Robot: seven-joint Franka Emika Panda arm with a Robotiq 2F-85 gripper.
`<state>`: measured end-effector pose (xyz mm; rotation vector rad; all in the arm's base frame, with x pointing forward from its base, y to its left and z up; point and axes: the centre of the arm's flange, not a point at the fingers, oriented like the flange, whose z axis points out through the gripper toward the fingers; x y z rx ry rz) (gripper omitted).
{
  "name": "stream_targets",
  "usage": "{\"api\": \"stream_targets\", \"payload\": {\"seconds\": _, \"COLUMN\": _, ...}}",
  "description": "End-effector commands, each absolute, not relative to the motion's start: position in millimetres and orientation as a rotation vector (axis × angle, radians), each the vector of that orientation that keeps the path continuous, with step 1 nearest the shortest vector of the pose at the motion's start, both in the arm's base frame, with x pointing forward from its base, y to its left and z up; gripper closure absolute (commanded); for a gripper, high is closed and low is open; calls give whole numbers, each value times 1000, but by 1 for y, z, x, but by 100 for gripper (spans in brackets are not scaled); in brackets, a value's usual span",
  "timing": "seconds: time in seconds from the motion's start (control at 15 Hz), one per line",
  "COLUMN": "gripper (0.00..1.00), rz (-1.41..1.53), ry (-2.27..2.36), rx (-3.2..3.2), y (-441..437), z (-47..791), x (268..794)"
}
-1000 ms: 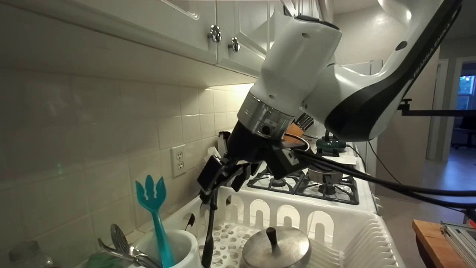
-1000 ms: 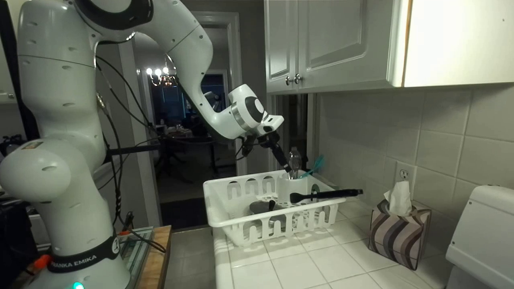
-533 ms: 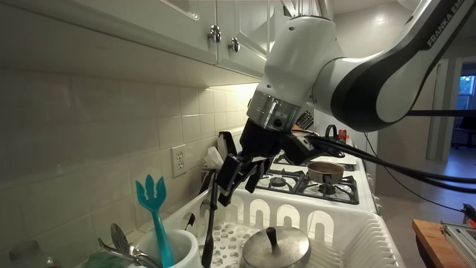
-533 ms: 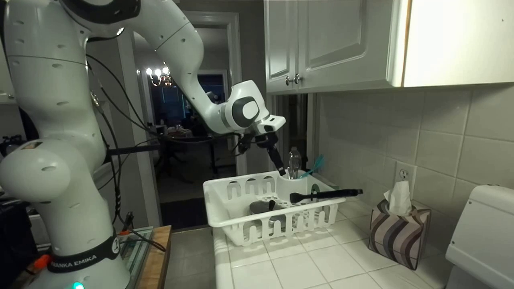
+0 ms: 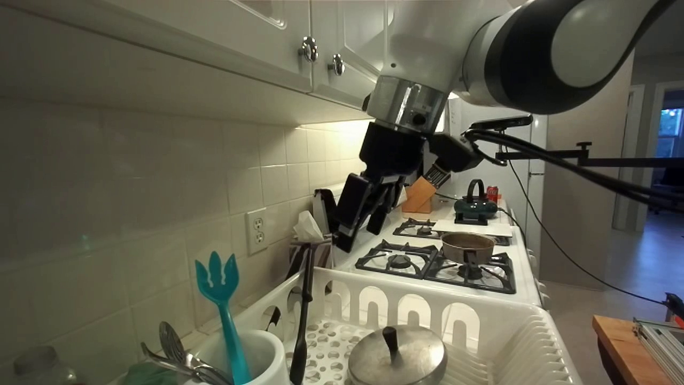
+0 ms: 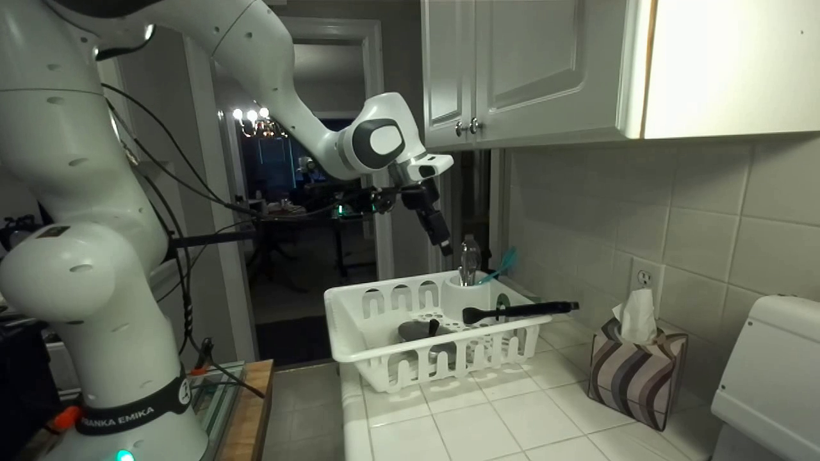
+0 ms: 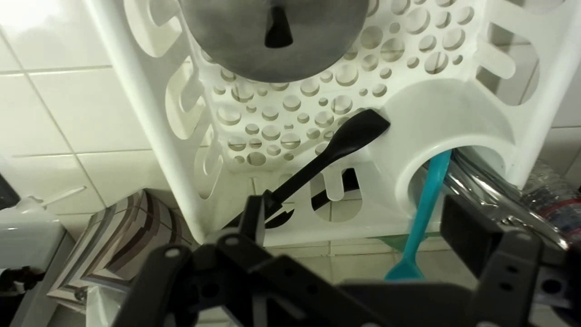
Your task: Put the blue object in the white mug
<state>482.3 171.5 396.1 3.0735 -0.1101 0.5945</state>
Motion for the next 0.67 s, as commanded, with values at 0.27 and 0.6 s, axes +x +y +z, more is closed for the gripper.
{"api": "stream_targets", "payload": {"seconds": 0.27, "gripper": 0, "rz": 589, "ry": -95, "rx": 3044, "y": 166, "z": 417, "x": 473}}
{"api": "stream_targets", "payload": {"seconds": 0.6, "gripper": 0, "rz": 578, "ry": -96, "rx": 3045, "y": 166, "z": 413, "x": 474}}
